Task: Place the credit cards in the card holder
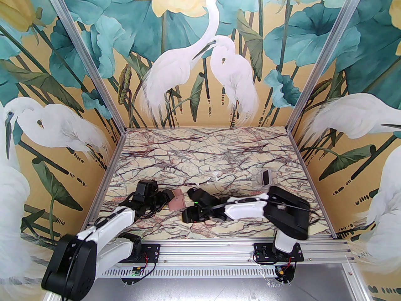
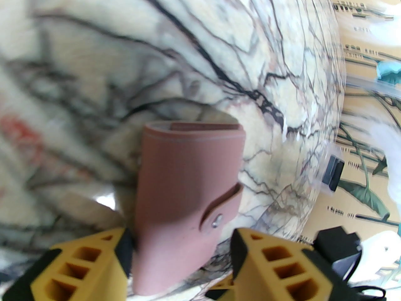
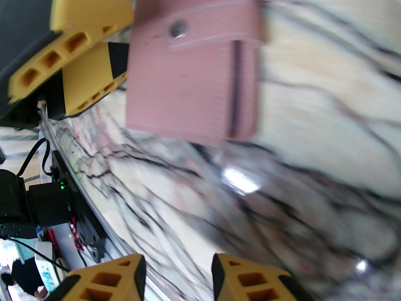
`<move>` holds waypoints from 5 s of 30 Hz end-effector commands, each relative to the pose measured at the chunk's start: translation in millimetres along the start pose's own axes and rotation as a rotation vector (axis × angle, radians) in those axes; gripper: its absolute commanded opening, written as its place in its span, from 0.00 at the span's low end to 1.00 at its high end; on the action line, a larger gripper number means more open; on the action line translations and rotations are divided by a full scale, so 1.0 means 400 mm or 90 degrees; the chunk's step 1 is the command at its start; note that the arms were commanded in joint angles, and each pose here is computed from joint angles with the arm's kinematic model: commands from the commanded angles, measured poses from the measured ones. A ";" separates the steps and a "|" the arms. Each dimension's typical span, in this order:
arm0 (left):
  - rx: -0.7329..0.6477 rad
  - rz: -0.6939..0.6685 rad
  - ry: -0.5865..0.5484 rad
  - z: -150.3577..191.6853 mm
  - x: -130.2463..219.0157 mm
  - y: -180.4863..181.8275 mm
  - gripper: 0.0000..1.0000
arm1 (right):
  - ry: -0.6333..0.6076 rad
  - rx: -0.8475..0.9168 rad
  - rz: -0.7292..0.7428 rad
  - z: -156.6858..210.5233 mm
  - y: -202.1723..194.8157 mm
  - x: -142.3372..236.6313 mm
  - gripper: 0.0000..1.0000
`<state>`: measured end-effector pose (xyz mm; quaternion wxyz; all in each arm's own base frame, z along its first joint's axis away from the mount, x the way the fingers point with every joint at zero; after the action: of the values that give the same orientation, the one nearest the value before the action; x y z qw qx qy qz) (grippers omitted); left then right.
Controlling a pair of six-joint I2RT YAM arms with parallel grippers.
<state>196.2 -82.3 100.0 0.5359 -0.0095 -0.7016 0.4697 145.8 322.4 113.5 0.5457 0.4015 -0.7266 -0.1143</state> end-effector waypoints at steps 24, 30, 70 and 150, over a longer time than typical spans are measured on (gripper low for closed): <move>-0.198 0.066 0.143 0.162 -0.159 -0.225 0.18 | -0.129 -0.111 0.189 -0.067 -0.178 0.223 0.40; -0.191 0.015 0.112 0.151 -0.153 -0.220 0.25 | -0.108 -0.100 0.207 -0.081 -0.194 0.230 0.42; -0.175 -0.011 0.038 0.072 -0.129 -0.209 0.40 | -0.034 -0.041 0.028 -0.129 -0.202 0.095 0.39; -0.222 0.080 0.128 0.098 -0.183 -0.137 0.25 | 0.088 -0.105 0.265 -0.221 -0.159 0.039 0.36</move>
<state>225.2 -178.1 87.9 0.5607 -0.1960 -0.7142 0.3703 251.7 291.1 121.0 0.6330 0.2078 -0.7448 -0.0369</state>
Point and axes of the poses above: each hand's point on the last joint's axis, 136 mm out from that joint toward the fingers, its own x axis back along the fingers, its own y axis along the line the jaws close on, z = x × y, the point moved 9 cm from there along x, back along the fingers, and after that the axes turned 11 degrees about x, right-handed, at the moved point
